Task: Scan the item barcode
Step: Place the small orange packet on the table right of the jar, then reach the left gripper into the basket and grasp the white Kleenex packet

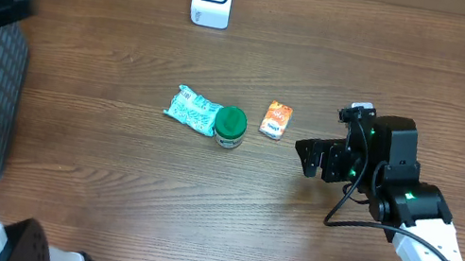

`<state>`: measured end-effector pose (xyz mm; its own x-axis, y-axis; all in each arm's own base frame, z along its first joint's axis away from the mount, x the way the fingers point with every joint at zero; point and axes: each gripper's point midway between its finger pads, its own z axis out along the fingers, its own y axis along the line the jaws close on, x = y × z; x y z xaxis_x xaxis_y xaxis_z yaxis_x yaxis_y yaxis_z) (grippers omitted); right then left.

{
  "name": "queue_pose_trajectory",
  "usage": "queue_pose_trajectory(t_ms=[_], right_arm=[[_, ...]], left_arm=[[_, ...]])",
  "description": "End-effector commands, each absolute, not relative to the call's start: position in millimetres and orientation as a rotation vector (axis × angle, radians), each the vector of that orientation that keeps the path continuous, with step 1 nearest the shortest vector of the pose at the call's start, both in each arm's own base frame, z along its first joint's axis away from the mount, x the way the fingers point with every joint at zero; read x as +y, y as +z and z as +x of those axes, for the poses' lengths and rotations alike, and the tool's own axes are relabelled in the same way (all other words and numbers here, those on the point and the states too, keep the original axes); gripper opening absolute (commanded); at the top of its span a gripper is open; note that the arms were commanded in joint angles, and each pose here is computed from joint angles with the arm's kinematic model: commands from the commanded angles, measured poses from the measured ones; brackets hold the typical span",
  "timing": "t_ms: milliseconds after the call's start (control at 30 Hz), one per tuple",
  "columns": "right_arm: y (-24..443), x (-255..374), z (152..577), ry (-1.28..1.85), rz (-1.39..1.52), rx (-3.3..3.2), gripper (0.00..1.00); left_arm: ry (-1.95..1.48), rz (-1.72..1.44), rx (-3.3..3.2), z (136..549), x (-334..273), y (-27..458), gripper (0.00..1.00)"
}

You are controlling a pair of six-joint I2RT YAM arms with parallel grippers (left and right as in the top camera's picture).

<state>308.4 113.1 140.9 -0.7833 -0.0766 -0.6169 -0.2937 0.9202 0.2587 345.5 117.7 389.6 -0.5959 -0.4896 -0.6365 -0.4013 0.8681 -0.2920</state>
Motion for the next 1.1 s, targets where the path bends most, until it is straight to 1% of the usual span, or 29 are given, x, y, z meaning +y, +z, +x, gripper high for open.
queue_pose_trajectory(t_ms=[0,133,233,333,533,833,933,1067], right_arm=[[150,115,313,0.469,-0.261,2.421,1.00],[150,115,312,0.469,-0.261,2.426,1.00],[148,114,311,0.468,-0.260,2.435,1.00],[147,114,310,0.468,-0.259,2.442,1.00],[147,114,309,0.468,-0.259,2.443,1.00],[145,113,307,0.468,-0.258,2.458,1.00],[145,113,307,0.468,-0.258,2.458,1.00],[144,113,306,0.468,-0.258,2.461,1.00]], left_arm=[[0.003,-0.853,2.289,319,184,369,0.66],[0.060,-1.061,2.260,297,244,340,0.66],[0.066,-1.168,2.265,286,272,310,0.65],[0.051,-1.244,2.308,278,288,267,0.66],[0.010,-1.249,2.382,285,293,189,0.66],[-0.047,-1.297,2.480,289,292,93,0.63],[-0.074,-1.311,2.518,293,291,70,0.61],[-0.090,-1.309,2.578,297,284,48,0.56]])
